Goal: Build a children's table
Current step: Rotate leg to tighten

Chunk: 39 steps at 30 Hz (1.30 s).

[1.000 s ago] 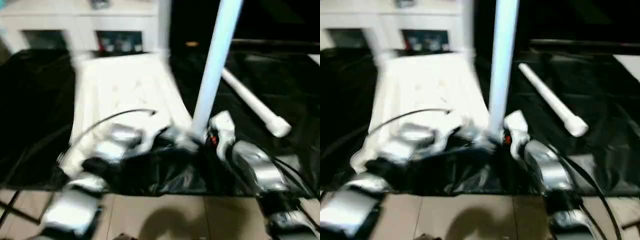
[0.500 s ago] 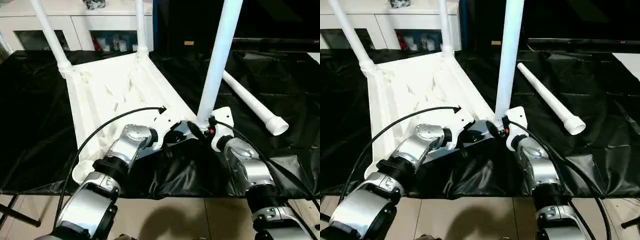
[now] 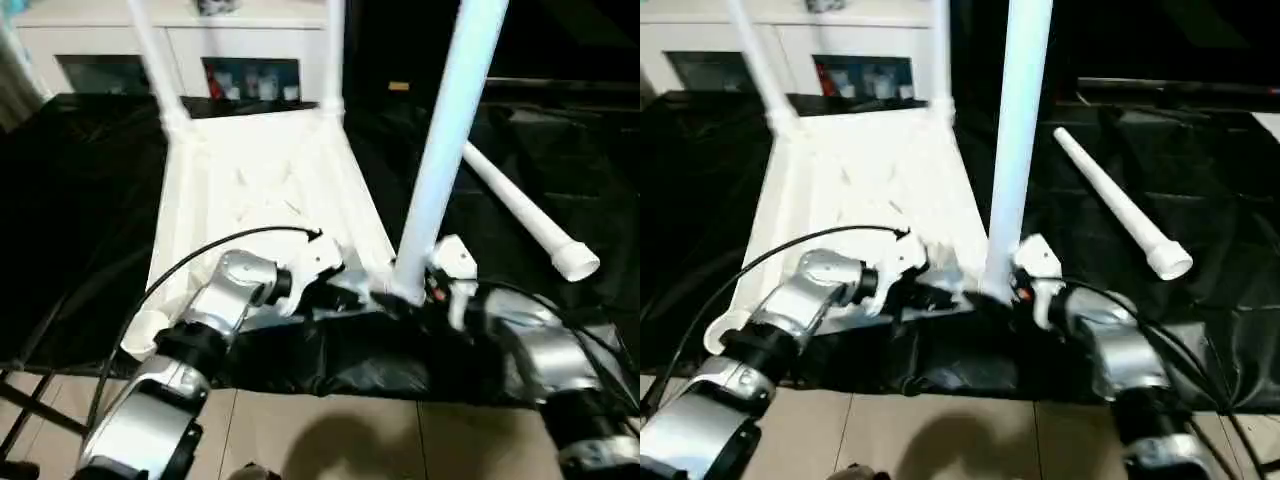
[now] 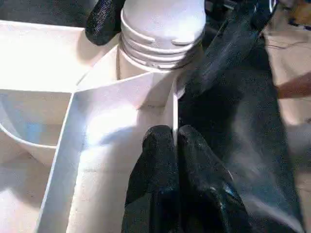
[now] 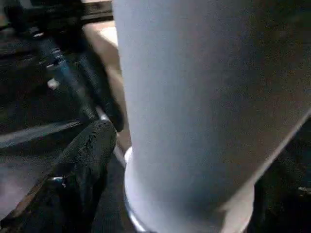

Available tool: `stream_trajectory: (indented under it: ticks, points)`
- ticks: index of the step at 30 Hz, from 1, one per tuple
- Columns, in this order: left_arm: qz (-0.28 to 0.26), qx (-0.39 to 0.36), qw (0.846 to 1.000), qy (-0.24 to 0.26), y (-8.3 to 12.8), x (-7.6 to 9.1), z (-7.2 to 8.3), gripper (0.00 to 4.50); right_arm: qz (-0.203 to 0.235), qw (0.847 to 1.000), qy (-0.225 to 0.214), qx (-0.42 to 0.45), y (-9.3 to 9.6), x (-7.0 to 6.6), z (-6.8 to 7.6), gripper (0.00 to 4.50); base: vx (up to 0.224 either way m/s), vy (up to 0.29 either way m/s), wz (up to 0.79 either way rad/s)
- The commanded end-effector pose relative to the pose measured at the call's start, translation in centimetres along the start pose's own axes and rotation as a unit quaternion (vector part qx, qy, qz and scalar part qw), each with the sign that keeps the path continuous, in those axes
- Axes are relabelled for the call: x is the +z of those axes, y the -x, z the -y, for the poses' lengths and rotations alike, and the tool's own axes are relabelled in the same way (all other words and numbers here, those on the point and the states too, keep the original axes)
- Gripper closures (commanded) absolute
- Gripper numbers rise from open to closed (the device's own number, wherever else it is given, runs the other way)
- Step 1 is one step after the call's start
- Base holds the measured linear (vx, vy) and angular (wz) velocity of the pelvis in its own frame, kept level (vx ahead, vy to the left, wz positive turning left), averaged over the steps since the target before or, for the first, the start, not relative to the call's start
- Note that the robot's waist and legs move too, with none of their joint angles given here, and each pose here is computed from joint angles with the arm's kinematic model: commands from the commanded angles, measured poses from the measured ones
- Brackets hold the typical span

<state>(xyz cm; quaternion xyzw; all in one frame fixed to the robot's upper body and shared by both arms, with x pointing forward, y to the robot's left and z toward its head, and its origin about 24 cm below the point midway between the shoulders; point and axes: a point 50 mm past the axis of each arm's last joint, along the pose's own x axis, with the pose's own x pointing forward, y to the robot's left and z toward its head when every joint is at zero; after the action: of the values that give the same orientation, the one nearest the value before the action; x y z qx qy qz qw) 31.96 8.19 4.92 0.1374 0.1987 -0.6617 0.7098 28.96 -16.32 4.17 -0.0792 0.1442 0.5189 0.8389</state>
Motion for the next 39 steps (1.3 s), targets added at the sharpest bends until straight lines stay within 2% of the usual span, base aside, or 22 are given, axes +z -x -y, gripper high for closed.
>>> stream_trajectory:
  ticks: [1, 5, 8, 9, 13, 15, 18, 20, 21, 23, 26, 29, 30, 32, 35, 37, 39]
  points:
    - [0.034, -0.042, 0.998, -0.032, -1.0, 1.8, 0.6, 4.50, 0.004, 0.997, 0.006, 0.079, -1.6, 0.4, -1.9, 0.90, 0.000, 0.000, 0.00]
    - [0.028, -0.049, 0.998, -0.030, -0.4, 1.6, 0.5, 4.50, -0.002, 0.996, 0.012, 0.087, -1.5, 0.3, -2.0, 1.30, 0.000, 0.000, 0.00]
    - [0.023, -0.054, 0.998, -0.028, -0.1, 1.4, 0.4, 4.50, -0.005, 0.995, 0.012, 0.095, -1.4, 0.3, -2.2, 1.40, 0.000, 0.000, 0.00]
    - [0.022, -0.055, 0.998, -0.027, 0.0, 1.4, 0.4, 4.50, -0.005, 0.995, 0.011, 0.097, -1.5, 0.3, -2.3, 1.62, 0.000, 0.000, 0.00]
    - [0.026, -0.047, 0.998, -0.024, -0.2, 1.4, 0.4, 4.50, -0.002, 0.995, 0.003, 0.096, -1.7, 0.2, -2.5, 1.72, 0.000, 0.000, 0.00]
    - [0.028, -0.020, 0.999, -0.019, -0.5, 1.5, 0.1, 4.50, 0.000, 0.998, -0.005, 0.069, -2.1, 0.0, -2.4, 1.76, 0.000, 0.000, 0.00]
    - [0.034, 0.030, 0.999, -0.007, -1.3, 1.9, -0.6, 4.50, -0.013, 0.999, -0.015, -0.032, -3.2, -0.5, -1.0, 1.77, 0.000, 0.000, 0.00]
    - [0.039, 0.061, 0.997, 0.002, -2.0, 2.4, -0.9, 4.50, -0.019, 0.992, -0.036, -0.116, -3.9, -0.9, 0.1, 1.78, 0.000, 0.000, 0.00]
    - [0.039, 0.061, 0.997, 0.002, -2.0, 2.4, -0.9, 4.50, -0.019, 0.992, -0.036, -0.116, -3.9, -0.9, 0.1, 1.78, 0.000, 0.000, 0.00]
    - [0.033, 0.136, 0.990, 0.017, -3.3, 3.1, -1.6, 4.50, -0.014, 0.978, -0.081, -0.191, -5.1, -0.9, 0.8, 1.78, 0.000, 0.000, 0.00]
    - [0.048, 0.182, 0.982, 0.035, -4.7, 4.4, -1.9, 4.50, -0.019, 0.967, -0.096, -0.235, -6.5, -0.7, 0.7, 1.78, 0.000, 0.000, 0.00]
    - [0.054, 0.179, 0.982, 0.031, -5.2, 4.8, -1.6, 4.50, -0.010, 0.968, -0.097, -0.229, -7.1, -0.5, 0.3, 1.78, 0.000, 0.000, 0.00]
    - [0.056, 0.175, 0.982, 0.029, -5.5, 5.0, -1.5, 4.50, -0.003, 0.969, -0.097, -0.226, -7.4, -0.3, 0.1, 1.43, 0.000, 0.000, 0.00]
    - [0.062, 0.157, 0.985, 0.024, -5.9, 5.0, -1.1, 4.50, 0.014, 0.974, -0.095, -0.207, -7.6, 0.0, -0.2, 1.08, 0.000, 0.000, 0.00]
    - [0.064, 0.129, 0.990, 0.011, -5.9, 4.8, -0.6, 4.50, 0.027, 0.980, -0.085, -0.178, -7.4, 0.4, -0.5, 0.98, 0.000, 0.000, 0.00]
    - [0.066, 0.112, 0.992, 0.001, -5.5, 4.6, -0.5, 4.50, 0.025, 0.987, -0.049, -0.154, -6.7, 0.5, -0.6, 0.65, 0.000, 0.000, 0.00]
    - [0.067, 0.092, 0.993, -0.007, -5.1, 4.5, -0.4, 4.50, 0.027, 0.991, -0.031, -0.129, -6.1, 0.6, -0.7, 0.65, 0.000, 0.000, 0.00]
